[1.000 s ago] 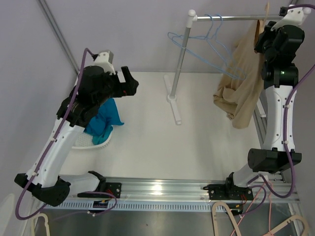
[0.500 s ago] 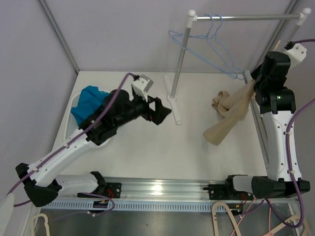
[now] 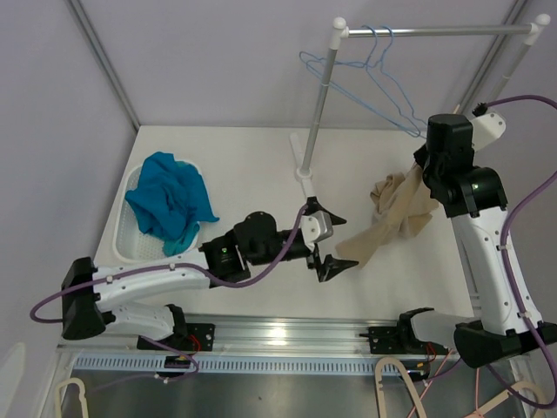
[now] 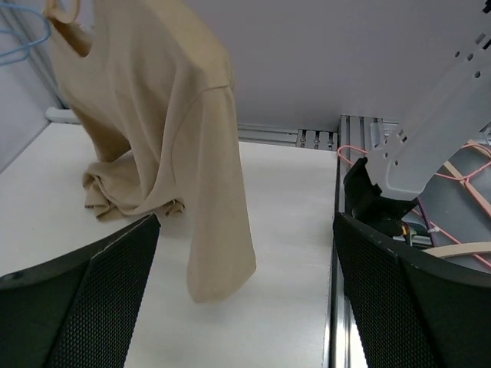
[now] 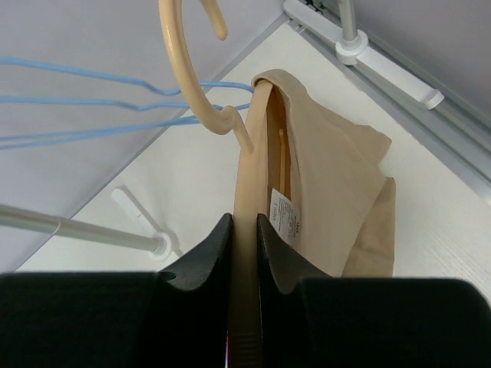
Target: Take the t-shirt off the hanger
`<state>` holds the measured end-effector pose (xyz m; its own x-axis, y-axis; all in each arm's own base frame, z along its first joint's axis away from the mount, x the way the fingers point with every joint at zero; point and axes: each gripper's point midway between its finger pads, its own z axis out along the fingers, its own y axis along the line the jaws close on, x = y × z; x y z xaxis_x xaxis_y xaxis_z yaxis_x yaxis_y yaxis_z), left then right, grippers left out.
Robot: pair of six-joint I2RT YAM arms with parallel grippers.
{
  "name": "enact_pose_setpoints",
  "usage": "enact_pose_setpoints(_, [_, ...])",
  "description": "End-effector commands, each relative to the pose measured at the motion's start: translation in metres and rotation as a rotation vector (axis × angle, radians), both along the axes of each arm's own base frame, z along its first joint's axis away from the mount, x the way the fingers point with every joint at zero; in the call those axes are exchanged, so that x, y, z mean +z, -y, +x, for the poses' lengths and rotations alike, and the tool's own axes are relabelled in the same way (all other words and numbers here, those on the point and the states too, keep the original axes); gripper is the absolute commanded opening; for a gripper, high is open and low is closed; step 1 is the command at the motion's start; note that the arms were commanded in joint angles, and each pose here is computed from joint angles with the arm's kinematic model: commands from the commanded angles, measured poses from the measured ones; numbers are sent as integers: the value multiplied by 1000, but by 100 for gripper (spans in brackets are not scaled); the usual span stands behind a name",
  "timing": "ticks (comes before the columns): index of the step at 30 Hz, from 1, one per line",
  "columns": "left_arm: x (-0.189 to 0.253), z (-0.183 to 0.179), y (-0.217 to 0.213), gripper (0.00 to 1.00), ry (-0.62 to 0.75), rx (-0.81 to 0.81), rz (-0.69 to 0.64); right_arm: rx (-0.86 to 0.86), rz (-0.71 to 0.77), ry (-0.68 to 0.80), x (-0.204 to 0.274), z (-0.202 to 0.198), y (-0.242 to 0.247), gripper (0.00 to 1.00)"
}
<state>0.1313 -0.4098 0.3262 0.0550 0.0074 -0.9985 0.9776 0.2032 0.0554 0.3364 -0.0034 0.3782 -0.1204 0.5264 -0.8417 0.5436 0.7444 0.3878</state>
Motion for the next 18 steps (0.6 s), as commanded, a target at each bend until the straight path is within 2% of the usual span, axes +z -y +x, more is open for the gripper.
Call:
enact_pose_setpoints(1, [41,-6,27,100,123,-44,-129,-32,57,120,30,-21,-6,0])
enact_pose_setpoints(4, [46,-12,46,99,131,-79,-112,0,77,128,31,-26,-17,0])
enact_pose_setpoints(5, [33,-13,58,100,121,-88,-82,9,83,140,34,-29,-19,0])
enact_pose_setpoints(9, [28,-15,80,99,113,-100,-64,32,93,158,40,-36,-22,0])
enact_pose_setpoints(12, [23,-6,90,89,89,-54,-33,81,93,168,46,-38,-29,0])
enact_pose_setpoints(13, [20,-7,92,79,77,-58,-16,89,95,166,46,-38,-30,0])
enact_pose_setpoints(14, [29,-6,95,57,69,-58,-21,93,95,163,46,-39,-31,0])
enact_pose_setpoints(15, [23,-7,95,46,52,-59,10,89,94,169,47,-39,-29,0])
enact_pose_setpoints(16, [23,-8,96,24,45,-67,16,87,88,166,47,-40,-28,0])
enact_pose_setpoints(18, [20,-13,95,9,33,-81,37,75,78,171,48,-39,-26,0])
